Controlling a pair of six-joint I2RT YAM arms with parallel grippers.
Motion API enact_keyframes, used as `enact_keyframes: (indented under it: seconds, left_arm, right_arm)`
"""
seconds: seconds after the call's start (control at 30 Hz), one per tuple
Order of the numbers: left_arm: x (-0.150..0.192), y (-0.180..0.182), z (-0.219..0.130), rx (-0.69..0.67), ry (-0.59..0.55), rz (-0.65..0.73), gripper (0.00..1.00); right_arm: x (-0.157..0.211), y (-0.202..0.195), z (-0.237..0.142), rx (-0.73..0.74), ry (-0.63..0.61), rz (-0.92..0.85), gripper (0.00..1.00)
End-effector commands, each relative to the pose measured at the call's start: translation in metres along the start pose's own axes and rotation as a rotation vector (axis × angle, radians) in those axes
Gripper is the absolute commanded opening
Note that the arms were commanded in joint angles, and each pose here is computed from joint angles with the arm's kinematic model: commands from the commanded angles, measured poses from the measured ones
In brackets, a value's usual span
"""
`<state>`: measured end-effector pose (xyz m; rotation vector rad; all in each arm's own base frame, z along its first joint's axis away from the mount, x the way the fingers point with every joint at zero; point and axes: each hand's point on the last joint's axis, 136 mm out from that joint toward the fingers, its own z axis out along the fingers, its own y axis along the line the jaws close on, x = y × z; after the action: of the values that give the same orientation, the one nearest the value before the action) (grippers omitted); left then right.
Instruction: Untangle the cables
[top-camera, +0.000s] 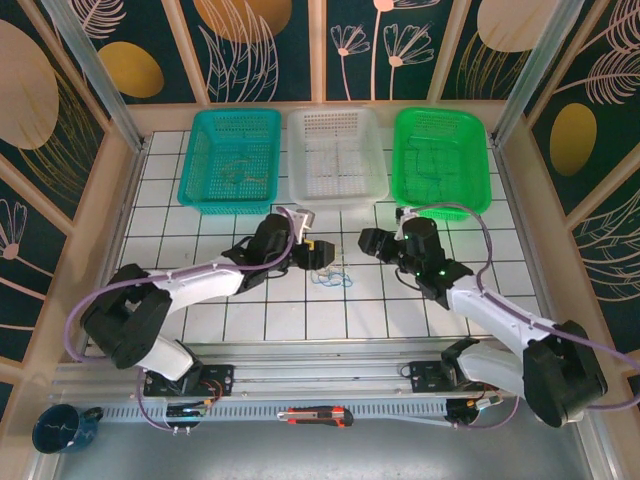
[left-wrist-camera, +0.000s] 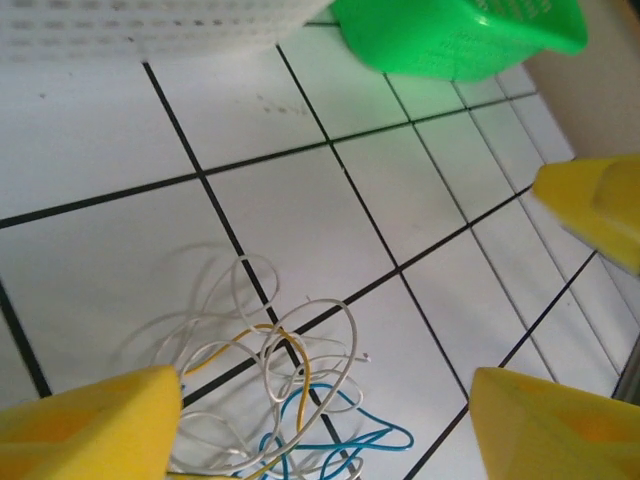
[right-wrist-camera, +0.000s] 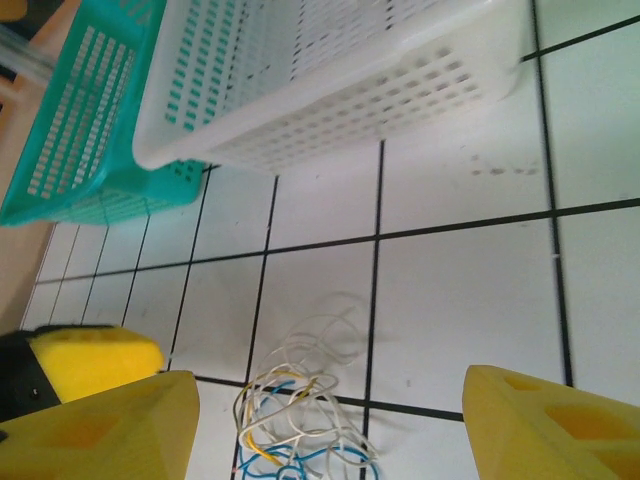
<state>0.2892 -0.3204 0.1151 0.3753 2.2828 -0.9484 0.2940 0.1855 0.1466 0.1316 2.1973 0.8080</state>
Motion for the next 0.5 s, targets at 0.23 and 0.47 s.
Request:
enact_keyframes:
  seconds: [0.23, 0.47]
  left_arm:
    - [0.013, -0.011, 0.032, -0.08, 0.122, 0.189, 0.56]
    - [0.025, -0.004, 0.037, -0.125, 0.167, 0.231, 0.51]
  right_arm:
    - [0.001, -0.024, -0.008, 0.073, -0.027, 0.058, 0.7]
    - [0.002, -0.023, -0.006, 0.067, -0.019, 0.063, 0.7]
